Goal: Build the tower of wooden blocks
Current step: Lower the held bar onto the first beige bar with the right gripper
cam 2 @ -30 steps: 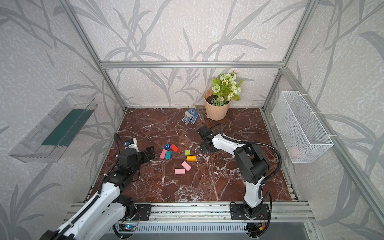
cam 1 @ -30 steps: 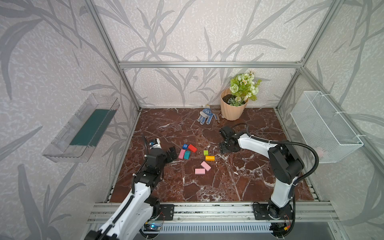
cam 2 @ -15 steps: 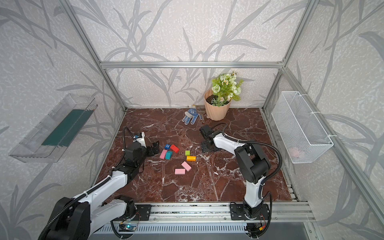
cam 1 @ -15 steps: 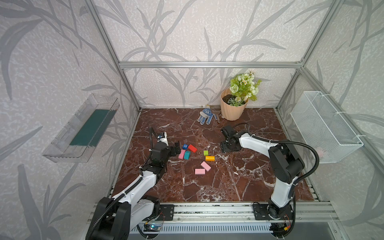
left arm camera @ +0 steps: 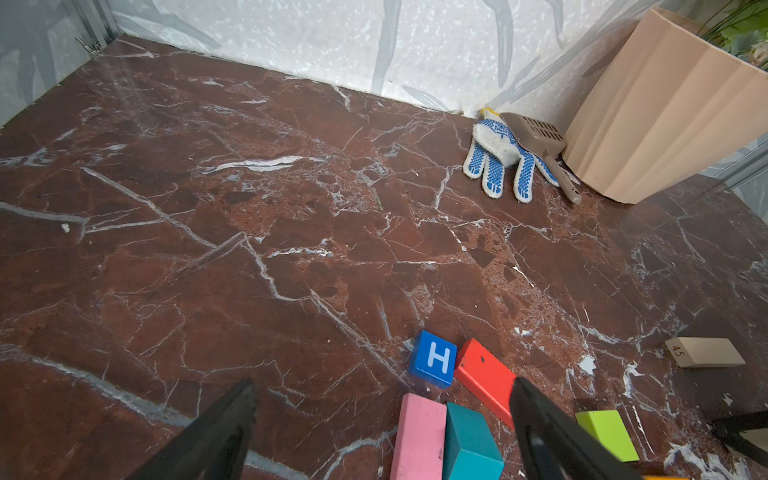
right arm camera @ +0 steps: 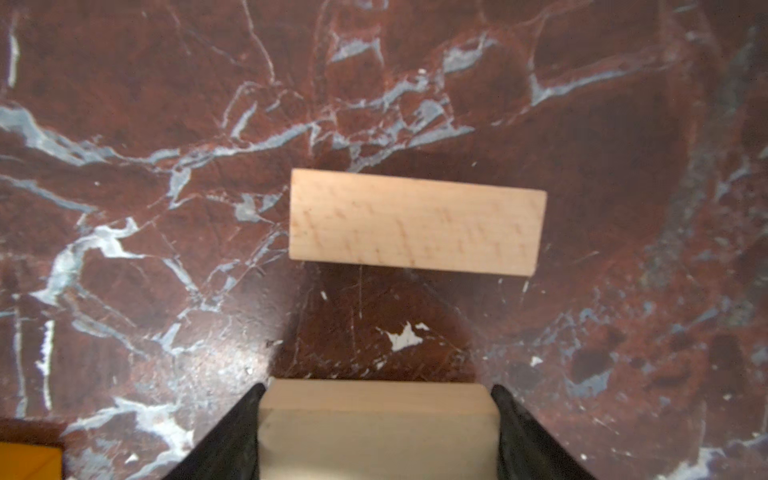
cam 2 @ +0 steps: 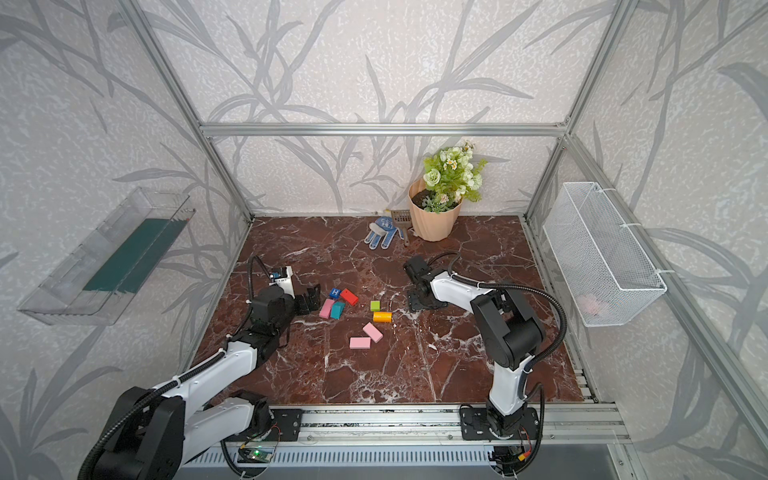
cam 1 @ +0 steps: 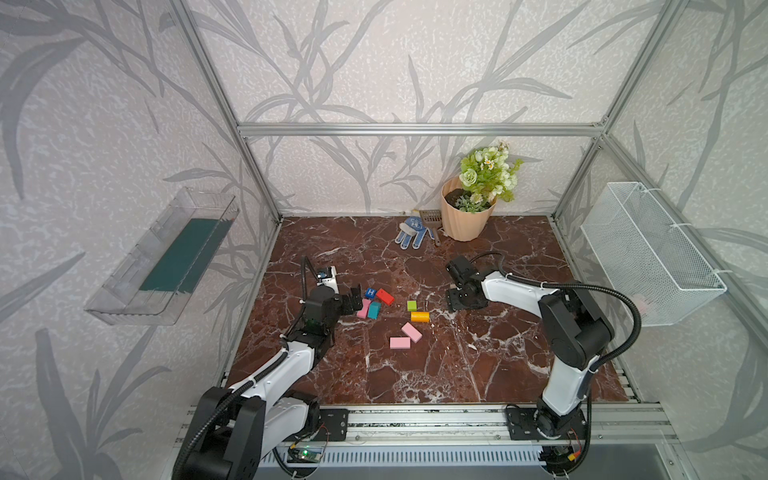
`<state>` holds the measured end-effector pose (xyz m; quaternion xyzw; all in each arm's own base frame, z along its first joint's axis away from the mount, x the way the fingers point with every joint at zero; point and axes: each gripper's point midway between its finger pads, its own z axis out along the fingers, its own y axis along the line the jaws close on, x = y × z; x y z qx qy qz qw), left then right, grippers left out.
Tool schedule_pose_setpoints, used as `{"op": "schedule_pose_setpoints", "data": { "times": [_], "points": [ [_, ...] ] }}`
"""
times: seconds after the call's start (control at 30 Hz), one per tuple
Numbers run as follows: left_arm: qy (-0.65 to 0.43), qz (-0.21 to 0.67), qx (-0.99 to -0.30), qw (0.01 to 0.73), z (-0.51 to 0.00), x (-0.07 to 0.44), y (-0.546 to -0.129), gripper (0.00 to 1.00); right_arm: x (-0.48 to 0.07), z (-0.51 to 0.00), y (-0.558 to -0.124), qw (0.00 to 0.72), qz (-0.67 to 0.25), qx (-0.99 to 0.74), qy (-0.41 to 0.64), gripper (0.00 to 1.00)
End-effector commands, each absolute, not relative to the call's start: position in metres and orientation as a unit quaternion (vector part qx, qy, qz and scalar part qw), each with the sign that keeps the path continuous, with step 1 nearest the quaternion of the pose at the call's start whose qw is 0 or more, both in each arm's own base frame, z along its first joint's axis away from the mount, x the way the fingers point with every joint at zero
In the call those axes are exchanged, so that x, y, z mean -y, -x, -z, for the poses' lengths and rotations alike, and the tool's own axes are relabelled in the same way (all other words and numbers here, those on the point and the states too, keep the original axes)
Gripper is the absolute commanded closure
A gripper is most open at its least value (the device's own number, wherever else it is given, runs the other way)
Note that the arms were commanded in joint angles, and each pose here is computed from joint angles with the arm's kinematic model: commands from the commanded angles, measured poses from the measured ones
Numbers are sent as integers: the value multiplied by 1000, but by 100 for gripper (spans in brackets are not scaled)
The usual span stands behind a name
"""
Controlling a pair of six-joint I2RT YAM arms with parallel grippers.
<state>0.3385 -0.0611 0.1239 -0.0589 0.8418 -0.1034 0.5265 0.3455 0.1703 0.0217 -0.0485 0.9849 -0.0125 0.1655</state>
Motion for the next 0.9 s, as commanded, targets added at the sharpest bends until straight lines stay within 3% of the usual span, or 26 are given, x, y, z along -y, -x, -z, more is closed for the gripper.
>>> {"op": "schedule_pose_setpoints", "data": {
  "times": [0.0,0.4,0.63,0.87],
  "points": [
    [50,105,-833,541,-133,63,-341,5,-161,-28,-352,177,14,-984,31,25],
    [49,103,-836,536,-131,64,-343,5,-170,-15,-360,165,-16,-986,28,16],
    [49,103,-836,536,-130,64,-342,5,-164,-22,-359,171,-5,-985,26,4],
    [49,103,-835,538,-131,64,-342,5,-159,-24,-347,172,-8,-985,23,2]
  ]
}}
